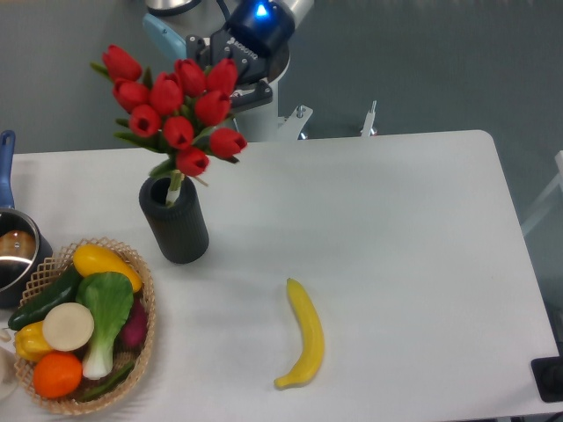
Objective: Pick up the flowers from the vase
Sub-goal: 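Lift the gripped tulips up out of the black vase, then carry the tulips away from the vase over the open table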
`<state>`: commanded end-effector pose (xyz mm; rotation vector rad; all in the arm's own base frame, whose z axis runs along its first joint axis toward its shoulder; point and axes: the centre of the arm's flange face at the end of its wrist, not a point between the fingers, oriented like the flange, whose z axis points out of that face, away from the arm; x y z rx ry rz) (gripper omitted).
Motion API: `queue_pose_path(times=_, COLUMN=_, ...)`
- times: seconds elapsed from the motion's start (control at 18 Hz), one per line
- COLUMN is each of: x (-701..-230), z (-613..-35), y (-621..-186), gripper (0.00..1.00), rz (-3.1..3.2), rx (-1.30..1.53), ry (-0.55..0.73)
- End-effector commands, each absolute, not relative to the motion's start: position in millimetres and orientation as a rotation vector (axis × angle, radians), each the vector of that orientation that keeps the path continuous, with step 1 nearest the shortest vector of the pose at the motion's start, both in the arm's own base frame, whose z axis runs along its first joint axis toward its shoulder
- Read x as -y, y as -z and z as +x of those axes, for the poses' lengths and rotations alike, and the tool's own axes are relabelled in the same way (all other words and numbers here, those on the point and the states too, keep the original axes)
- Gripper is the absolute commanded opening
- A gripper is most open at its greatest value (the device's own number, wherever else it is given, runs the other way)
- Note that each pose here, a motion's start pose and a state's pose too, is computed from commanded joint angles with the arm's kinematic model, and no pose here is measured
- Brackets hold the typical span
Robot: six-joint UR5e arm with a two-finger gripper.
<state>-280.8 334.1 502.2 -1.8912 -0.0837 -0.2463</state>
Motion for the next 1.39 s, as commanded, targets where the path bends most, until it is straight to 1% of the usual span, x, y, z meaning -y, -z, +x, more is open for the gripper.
queue_pose_path(times=0.06, x=-329.5, z=-290.6, y=-501.5, gripper=0.0, rz=-1.891, rx=0.092, ry=0.223)
queue_pose_path(times=0.17, x=-319.2, z=-314.9, y=-505.2, gripper=0.0, rz=-1.893, rx=0.063, ry=0.135)
queue_pose_path(times=0.22, x=-317.7, z=-326.7, y=-497.1, gripper=0.0, rz=-1.926, rx=0.043, ry=0.086)
queue_pose_path(times=0.33, x=-313.8, z=-344.3, y=-481.0, gripper=0.0, rz=-2.084, rx=0.017, ry=-0.068)
queue_pose_path(times=0.39, x=-310.2, z=-356.8, y=-465.8, gripper=0.0, rz=-2.158, rx=0.035, ry=-0.107)
queue_pose_path(times=0.5, x=-303.1, z=-372.9, y=-434.9, gripper=0.0, rz=-2.273, rx=0.05, ry=-0.143)
queue_pose_path(times=0.61, x=-290.7, z=-383.1, y=-426.3, gripper=0.0, rz=-2.353, rx=0.087, ry=-0.194)
queue_pose_path(times=0.67, x=-287.1, z=-388.9, y=-426.8, gripper=0.0, rz=-2.361, rx=0.098, ry=-0.206)
queue_pose_path(times=0.78, x=-284.6, z=-409.7, y=-411.3, gripper=0.0, rz=-2.388, rx=0.12, ry=-0.186)
queue_pose_path(times=0.94, x=-281.3, z=-439.8, y=-397.7, gripper=0.0, rz=-2.531, rx=0.156, ry=-0.246)
queue_pose_path(times=1.06, x=-292.3, z=-458.4, y=-375.8, gripper=0.0, rz=-2.609, rx=0.151, ry=-0.236)
queue_pose_path(times=1.22, x=-321.7, z=-484.4, y=-366.4, gripper=0.0, rz=-2.739, rx=0.118, ry=-0.289)
queue_pose_path(times=1.33, x=-344.0, z=-488.6, y=-361.7, gripper=0.0, rz=-2.815, rx=0.095, ry=-0.33)
queue_pose_path(times=1.39, x=-346.4, z=-491.9, y=-359.7, gripper=0.0, rz=-2.849, rx=0.103, ry=-0.337)
